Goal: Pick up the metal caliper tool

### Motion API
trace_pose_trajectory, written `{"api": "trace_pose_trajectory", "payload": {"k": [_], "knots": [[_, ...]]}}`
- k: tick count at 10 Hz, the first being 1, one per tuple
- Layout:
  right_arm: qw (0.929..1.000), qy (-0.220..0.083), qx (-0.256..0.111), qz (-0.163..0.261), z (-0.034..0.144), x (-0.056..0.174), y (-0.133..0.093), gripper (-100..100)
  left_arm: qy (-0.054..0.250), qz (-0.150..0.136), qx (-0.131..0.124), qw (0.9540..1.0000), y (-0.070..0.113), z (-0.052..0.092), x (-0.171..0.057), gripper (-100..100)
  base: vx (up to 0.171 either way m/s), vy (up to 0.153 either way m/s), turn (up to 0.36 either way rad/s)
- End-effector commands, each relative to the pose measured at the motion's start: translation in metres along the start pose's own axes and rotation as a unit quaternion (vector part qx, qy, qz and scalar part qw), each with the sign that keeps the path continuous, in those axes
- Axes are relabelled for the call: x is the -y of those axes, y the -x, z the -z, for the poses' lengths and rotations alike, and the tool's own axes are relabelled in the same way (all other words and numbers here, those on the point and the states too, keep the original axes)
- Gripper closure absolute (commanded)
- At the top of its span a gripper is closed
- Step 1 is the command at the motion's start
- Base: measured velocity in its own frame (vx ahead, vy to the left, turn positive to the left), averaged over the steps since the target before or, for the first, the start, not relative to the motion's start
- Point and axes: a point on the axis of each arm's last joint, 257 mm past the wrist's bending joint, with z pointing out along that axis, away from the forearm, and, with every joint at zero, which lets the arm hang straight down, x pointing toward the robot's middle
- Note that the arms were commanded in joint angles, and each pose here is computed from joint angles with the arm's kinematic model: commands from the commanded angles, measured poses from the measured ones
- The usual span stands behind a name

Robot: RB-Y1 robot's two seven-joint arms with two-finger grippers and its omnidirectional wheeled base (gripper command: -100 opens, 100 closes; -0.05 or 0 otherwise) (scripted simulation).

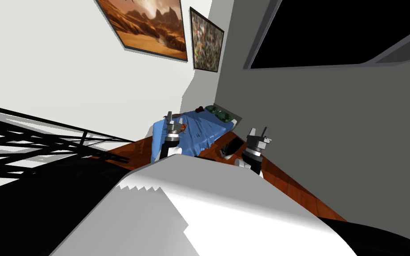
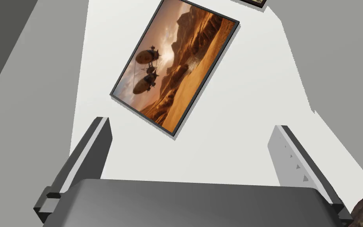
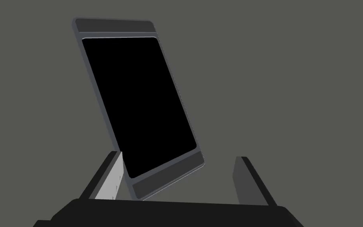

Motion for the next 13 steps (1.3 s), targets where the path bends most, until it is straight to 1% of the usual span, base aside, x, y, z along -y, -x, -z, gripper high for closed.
{"api": "trace_pose_trajectory", "payload": {"k": [1, 2, 4, 6, 7, 8, 9, 10, 11, 12, 13], "knots": [[1.0000, 0.000, 0.000, 0.000, 0.000, 0.000, 0.000, 0, 0.013, -0.008, -0.012, 0.9998, -0.002, 0.002, -0.009, -100, 0.022, -0.011, 0.004], [1.0000, 0.000, 0.000, 0.000, 0.000, 0.000, 0.000, 0, 0.026, -0.013, -0.020, 0.9994, -0.004, 0.005, -0.019, -100, 0.053, -0.013, 0.010], [1.0000, 0.000, 0.000, 0.000, 0.000, 0.000, 0.000, 0, 0.060, -0.026, -0.036, 0.9972, -0.006, 0.013, -0.045, -100, 0.083, -0.032, 0.012], [1.0000, 0.000, 0.000, 0.000, 0.000, 0.000, 0.000, 0, 0.104, -0.039, -0.048, 0.9926, -0.006, 0.026, -0.078, -100, 0.123, -0.043, 0.019], [1.0000, 0.000, 0.000, 0.000, 0.000, 0.000, 0.000, 0, 0.125, -0.045, -0.055, 0.9896, -0.007, 0.034, -0.094, -100, 0.147, -0.060, 0.019], [1.0000, 0.000, 0.000, 0.000, 0.000, 0.000, 0.000, 0, 0.151, -0.051, -0.060, 0.9853, -0.006, 0.044, -0.113, -100, 0.166, -0.042, 0.032], [1.0000, 0.000, 0.000, 0.000, 0.000, 0.000, 0.000, 0, 0.185, -0.058, -0.064, 0.9789, -0.003, 0.059, -0.138, -100, 0.160, -0.029, 0.030], [1.0000, 0.000, 0.000, 0.000, 0.000, 0.000, 0.000, 0, 0.209, -0.064, -0.070, 0.9734, -0.004, 0.070, -0.154, -100, 0.171, -0.050, 0.034], [1.0000, 0.000, 0.000, 0.000, 0.000, 0.000, 0.000, 0, 0.215, -0.065, -0.069, 0.9720, -0.001, 0.074, -0.160, -100, 0.137, -0.044, 0.013], [1.0000, 0.000, 0.000, 0.000, 0.000, 0.000, 0.000, 0, 0.240, -0.071, -0.075, 0.9653, -0.001, 0.087, -0.177, -100, 0.140, -0.041, 0.018], [1.0000, 0.000, 0.000, 0.000, 0.000, 0.000, 0.000, 0, 0.246, -0.072, -0.074, 0.9639, 0.001, 0.090, -0.181, -100, 0.092, -0.031, 0.015]]}}
